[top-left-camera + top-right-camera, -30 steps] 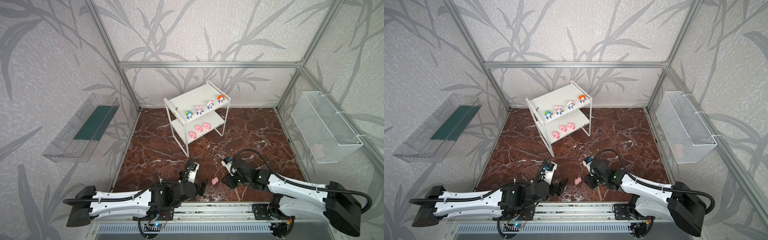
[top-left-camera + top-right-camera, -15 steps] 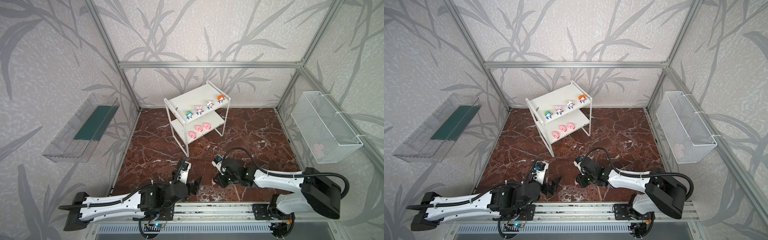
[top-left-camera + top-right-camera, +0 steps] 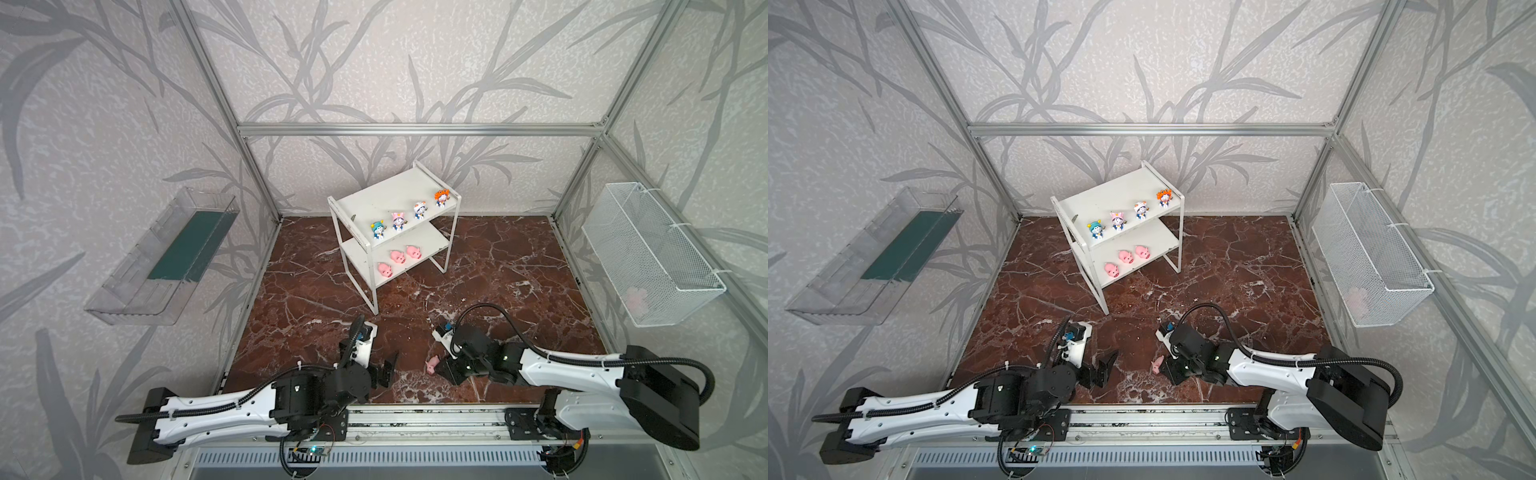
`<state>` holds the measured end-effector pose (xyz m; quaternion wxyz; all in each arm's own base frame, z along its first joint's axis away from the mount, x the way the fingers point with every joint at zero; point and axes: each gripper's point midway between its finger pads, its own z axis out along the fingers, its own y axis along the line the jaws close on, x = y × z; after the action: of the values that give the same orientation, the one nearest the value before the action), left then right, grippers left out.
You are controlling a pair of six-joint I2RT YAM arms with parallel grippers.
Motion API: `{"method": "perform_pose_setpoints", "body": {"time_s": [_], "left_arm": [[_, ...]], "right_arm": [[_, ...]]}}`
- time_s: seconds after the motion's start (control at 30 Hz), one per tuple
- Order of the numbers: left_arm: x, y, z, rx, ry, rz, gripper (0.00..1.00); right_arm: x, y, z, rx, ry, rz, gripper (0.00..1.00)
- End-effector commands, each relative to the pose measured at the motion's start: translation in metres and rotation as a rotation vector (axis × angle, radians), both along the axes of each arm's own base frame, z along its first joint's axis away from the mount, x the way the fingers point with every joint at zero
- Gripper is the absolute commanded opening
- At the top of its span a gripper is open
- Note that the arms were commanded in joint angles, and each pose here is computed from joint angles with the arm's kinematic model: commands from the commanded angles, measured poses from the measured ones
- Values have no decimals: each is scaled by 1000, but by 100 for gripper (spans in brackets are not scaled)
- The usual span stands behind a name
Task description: Place and organize the plastic toys onto the shelf
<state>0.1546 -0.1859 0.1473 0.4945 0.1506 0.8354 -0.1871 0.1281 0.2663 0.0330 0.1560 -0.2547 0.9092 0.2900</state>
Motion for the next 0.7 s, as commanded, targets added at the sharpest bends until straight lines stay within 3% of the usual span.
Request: {"method": "perform_pose_setpoints", "body": {"time_s": [0.0, 0.17, 0.43, 0.67], "left_arm": [[4, 0, -3, 18, -11, 18, 99], [4, -3, -6, 28, -4, 12, 99], [6, -5, -7, 23, -8, 8, 99], [4, -6, -6, 27, 4, -9, 99]], "right_arm": [[-7, -9, -3, -30, 18, 2, 26], [-8, -9, 5, -25, 2, 15, 38], [-18, -5, 14, -32, -21, 44, 71], [-8, 8, 10, -60, -48, 30, 80]]}}
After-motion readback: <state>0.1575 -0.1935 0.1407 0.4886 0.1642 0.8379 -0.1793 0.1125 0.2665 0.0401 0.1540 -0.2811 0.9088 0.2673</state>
